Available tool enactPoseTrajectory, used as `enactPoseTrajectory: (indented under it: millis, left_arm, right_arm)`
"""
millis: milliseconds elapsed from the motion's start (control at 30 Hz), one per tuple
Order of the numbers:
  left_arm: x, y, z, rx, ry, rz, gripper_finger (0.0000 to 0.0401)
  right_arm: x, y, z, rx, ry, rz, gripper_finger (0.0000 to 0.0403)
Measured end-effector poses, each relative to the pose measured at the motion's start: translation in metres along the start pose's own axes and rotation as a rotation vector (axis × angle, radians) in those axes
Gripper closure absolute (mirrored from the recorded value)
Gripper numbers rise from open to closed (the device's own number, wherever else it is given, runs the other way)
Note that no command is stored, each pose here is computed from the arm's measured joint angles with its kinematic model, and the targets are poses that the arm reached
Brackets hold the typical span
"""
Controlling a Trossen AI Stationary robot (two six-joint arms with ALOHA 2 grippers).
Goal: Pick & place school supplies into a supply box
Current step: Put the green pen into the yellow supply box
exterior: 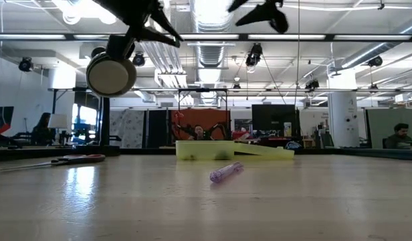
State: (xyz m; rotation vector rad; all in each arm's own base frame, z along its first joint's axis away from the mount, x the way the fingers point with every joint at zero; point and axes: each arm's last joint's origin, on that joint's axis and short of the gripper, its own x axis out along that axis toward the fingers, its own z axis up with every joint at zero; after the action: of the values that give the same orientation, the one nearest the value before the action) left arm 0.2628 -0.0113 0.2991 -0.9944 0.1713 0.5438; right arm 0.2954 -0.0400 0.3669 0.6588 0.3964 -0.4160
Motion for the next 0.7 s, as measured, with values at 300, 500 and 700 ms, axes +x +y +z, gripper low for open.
enactPoseTrajectory:
  millis: [300,500,700]
  left_arm:
    - [0.025,0.006,-0.001,-0.051,0.000,0.167,0.0384]
    - [0.060,0.005,-0.008,-0.116,-0.020,0.348,0.0384]
    - [0.102,0.006,0.002,-0.127,0.008,0.517,0.0384]
  right_arm:
    - [-0.067,-0.020,0.004,-0.069,-0.149,-0.292,0.0261]
    - [-0.095,-0.029,0.004,-0.074,-0.232,-0.347,0.0268]
    - [-0.103,-0.035,-0.001,-0.116,-0.200,-0.371,0.0268]
